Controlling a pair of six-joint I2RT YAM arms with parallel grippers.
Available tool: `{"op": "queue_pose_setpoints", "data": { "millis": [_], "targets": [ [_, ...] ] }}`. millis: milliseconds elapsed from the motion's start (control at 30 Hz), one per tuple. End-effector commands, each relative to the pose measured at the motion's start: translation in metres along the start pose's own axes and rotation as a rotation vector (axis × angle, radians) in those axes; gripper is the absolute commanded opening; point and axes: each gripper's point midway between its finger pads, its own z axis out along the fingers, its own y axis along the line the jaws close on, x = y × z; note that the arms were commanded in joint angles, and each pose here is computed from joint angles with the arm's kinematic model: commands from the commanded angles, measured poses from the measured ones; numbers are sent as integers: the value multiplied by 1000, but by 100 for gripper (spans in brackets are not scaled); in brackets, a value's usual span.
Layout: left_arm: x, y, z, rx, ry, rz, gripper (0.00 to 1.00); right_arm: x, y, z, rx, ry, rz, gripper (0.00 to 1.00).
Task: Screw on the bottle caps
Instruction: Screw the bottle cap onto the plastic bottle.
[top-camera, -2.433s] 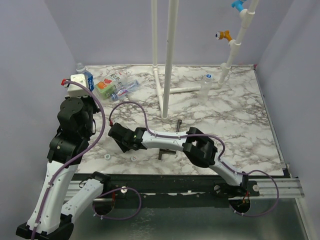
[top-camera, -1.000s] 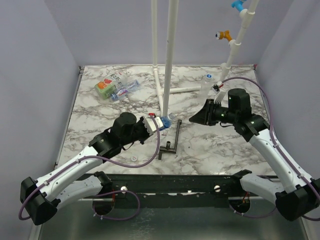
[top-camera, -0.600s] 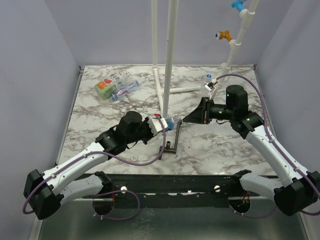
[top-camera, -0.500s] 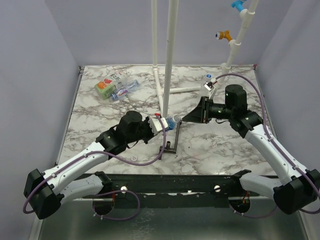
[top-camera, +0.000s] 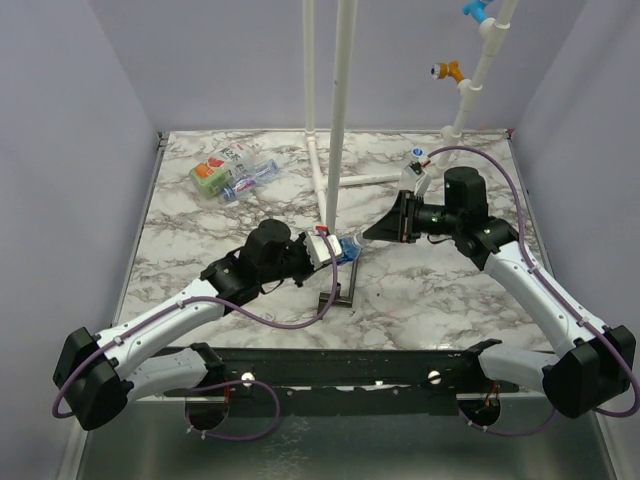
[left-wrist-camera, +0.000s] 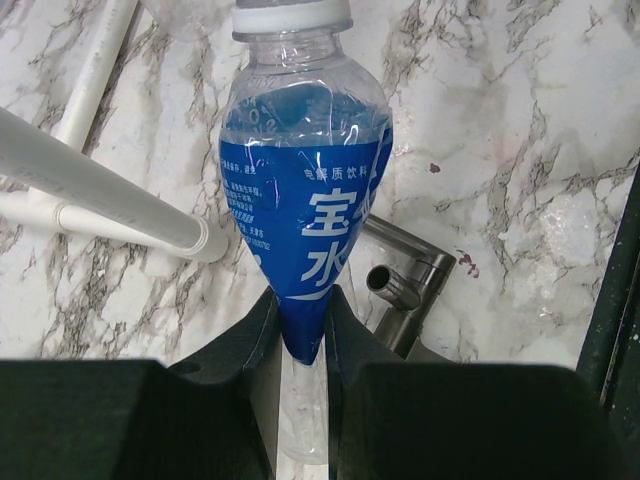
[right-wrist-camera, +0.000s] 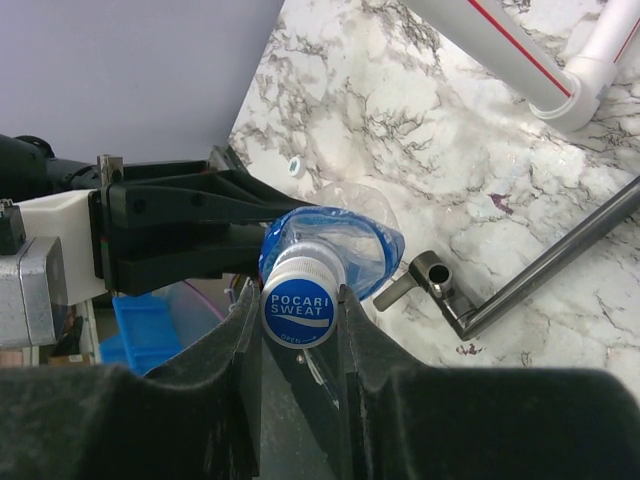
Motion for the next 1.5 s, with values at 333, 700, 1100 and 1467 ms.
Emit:
{"op": "queue_pose_setpoints", "data": {
  "millis": [333, 700, 1100, 1467],
  "targets": [
    [-39, 0, 10, 37, -120, 11, 0, 6, -12, -3, 70, 34, -54, 7],
    [-54, 9, 21, -5, -178, 18, 0, 23, -11, 2, 105, 111, -39, 7],
    [-73, 25, 34, -213, -258, 39, 0, 21, -29, 1, 287, 104, 107, 7],
    [-90, 33, 30, -434, -306, 86, 0, 23, -50, 1, 498, 69, 451, 6]
  ]
}}
